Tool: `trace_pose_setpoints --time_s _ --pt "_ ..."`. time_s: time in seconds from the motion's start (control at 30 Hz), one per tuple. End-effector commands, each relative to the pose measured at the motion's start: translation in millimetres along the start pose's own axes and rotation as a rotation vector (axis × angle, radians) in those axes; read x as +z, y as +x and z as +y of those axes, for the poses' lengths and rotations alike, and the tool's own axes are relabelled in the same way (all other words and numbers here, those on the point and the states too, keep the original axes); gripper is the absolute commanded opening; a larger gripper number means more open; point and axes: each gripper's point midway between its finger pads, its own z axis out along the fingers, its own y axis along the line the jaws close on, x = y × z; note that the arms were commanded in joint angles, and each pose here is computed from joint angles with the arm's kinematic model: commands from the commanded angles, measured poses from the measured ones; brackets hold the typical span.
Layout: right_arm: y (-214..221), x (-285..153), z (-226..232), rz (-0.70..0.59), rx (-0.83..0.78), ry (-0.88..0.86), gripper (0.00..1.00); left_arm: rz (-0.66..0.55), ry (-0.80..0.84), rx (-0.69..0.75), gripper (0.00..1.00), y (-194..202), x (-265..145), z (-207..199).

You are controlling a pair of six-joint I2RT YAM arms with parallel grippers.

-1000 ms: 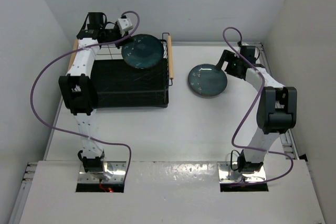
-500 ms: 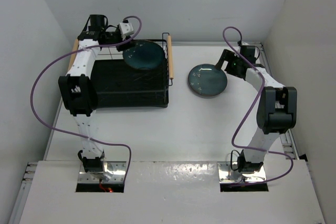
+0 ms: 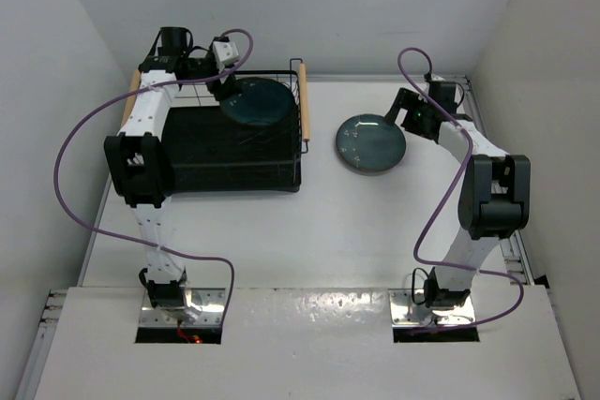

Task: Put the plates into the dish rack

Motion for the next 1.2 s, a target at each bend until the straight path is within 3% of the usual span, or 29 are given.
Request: trace_pose_setpoints --time_s 0.0,0.2,0.43,0.63,0.9,1.17 --pt "-22.4 -5.8 8.7 -0.061 -0.009 -0.035 0.99 -0.046 -0.027 0.065 0.82 -39.9 -19.1 6.0" --pt "-23.3 -3.3 9.2 -0.057 -0.011 -0.039 0.99 -0.050 0.030 0.076 1.00 -41.3 -21.4 -7.8" --pt "-27.8 -3.2 13.4 -0.063 -0.015 -0.053 0.99 -0.056 0.026 0.117 1.00 -54.0 -33.7 -4.7" --pt "-18.8 4.1 7.8 0.011 0.028 -0.035 0.99 -0.094 -0.016 0.155 1.00 -80.1 -46.8 11.2" --pt "-1.3 18.5 -36.6 0.099 0.146 0.106 0.99 -0.131 -0.071 0.146 1.00 -98.1 -70.0 28.7" --pt "33.2 51.4 -65.0 0.162 0.253 0.161 0.81 -0.256 -0.070 0.042 1.00 -137.8 -88.3 32.1"
